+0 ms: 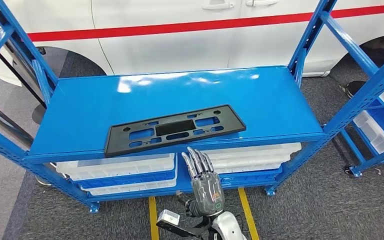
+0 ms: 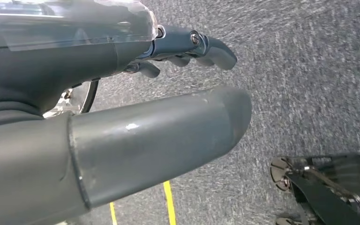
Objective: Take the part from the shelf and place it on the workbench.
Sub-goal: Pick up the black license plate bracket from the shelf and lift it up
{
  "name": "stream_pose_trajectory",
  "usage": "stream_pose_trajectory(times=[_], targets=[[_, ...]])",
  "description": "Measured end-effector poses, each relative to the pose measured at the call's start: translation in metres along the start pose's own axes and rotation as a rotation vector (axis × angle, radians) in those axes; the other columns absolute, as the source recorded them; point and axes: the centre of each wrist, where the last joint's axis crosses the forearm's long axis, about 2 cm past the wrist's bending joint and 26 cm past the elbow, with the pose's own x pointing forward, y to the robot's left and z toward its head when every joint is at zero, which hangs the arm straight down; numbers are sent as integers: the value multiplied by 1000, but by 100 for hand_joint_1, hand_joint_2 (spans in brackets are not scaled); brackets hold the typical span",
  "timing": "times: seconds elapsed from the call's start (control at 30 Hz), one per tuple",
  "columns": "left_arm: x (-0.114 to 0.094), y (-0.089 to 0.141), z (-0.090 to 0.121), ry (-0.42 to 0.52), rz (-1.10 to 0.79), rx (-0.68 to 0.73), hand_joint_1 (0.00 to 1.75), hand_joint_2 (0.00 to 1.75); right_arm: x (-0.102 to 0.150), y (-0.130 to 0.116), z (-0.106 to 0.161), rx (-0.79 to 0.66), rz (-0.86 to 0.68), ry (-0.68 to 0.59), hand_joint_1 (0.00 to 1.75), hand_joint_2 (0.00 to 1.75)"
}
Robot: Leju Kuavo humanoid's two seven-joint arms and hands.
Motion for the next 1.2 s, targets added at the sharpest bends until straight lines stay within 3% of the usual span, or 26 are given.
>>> stream_pose_trajectory(times=[0.9, 1.2], targets=[[-5, 4, 1, 38, -25, 11, 0, 0, -11, 0, 4, 0, 7, 17, 0, 175], [-4, 6, 1, 32, -57, 22, 0, 0, -11, -3, -2, -11, 46, 75, 0, 175]])
